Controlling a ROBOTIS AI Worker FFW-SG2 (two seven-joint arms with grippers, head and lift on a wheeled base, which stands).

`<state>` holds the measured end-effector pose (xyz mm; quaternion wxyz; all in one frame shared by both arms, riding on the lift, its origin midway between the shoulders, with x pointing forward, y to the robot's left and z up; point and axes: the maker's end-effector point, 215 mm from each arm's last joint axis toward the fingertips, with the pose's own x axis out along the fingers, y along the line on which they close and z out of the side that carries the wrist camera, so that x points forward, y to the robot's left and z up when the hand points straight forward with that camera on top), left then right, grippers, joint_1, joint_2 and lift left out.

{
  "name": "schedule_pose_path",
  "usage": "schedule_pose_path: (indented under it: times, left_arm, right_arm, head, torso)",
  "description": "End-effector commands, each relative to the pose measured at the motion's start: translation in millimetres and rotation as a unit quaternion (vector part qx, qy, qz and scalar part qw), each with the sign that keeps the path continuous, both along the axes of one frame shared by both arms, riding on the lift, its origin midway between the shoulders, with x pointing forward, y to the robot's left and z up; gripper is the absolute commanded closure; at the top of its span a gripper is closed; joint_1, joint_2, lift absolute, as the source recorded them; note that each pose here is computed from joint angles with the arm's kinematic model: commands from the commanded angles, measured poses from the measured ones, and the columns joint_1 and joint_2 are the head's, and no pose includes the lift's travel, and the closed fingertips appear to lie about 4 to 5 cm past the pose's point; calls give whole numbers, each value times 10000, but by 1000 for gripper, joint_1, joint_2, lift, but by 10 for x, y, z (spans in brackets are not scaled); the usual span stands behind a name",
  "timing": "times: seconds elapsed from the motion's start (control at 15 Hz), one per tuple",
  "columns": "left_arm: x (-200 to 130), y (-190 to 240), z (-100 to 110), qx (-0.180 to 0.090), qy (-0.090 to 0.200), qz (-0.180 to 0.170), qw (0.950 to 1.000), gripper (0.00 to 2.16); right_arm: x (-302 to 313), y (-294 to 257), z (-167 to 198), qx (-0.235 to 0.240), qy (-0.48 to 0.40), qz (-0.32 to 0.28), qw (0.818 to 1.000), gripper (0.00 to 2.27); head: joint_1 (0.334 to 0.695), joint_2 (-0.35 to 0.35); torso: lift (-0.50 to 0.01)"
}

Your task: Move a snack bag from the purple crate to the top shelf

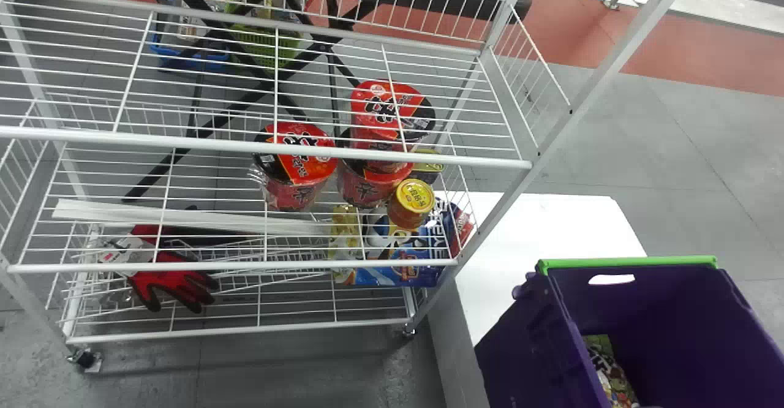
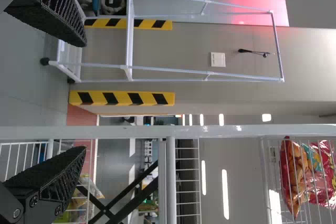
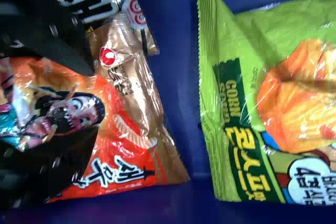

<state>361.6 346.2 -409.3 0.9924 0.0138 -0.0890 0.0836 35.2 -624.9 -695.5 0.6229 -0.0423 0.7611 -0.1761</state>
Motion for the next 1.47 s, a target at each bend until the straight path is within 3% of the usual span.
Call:
schedule_pose_path:
  times: [0.0, 0.07, 0.13, 0.2, 0.8, 1.13, 1.27, 1.4]
  left_arm:
    - [21, 8, -12, 4, 3, 8, 10000, 117]
    - [25, 9, -13, 4, 3, 9, 10000, 117]
    - [23, 3, -22, 1, 12, 4, 10000, 117]
    - [20, 2, -31, -5, 20, 9, 10000, 117]
    - [28, 25, -63, -4, 32, 37, 10000, 117]
    - [48, 55, -56, -5, -17, 63, 10000, 117]
    - [63, 59, -54, -19, -40, 63, 10000, 117]
    - [70, 44, -52, -26, -44, 50, 10000, 117]
  right_arm:
    - [1, -1, -3, -38, -12, -41, 10000, 1352]
    - [12, -22, -2, -108, -39, -60, 9999, 1224]
    - [34, -43, -8, -179, -82, -61, 9998, 502]
    - [30, -47, -6, -189, -80, -56, 9998, -2]
    - [-13, -73, -6, -221, -61, -9, 9997, 29]
    - [-6, -154, -98, -283, -210, 378, 9987, 43]
    - [-27, -135, -125, -276, -192, 423, 9985, 208]
    - [-42, -151, -111, -302, -150, 436, 9985, 664]
  head:
    - [695, -350]
    - [695, -350]
    - [695, -350]
    - [695, -350]
    - [695, -350]
    - [695, -350]
    - [695, -350]
    - [695, -350]
  torso:
    - [-451]
    - [-451]
    - [-451]
    - [-451]
    - [-451]
    - [-451]
    - [-451]
    - [-451]
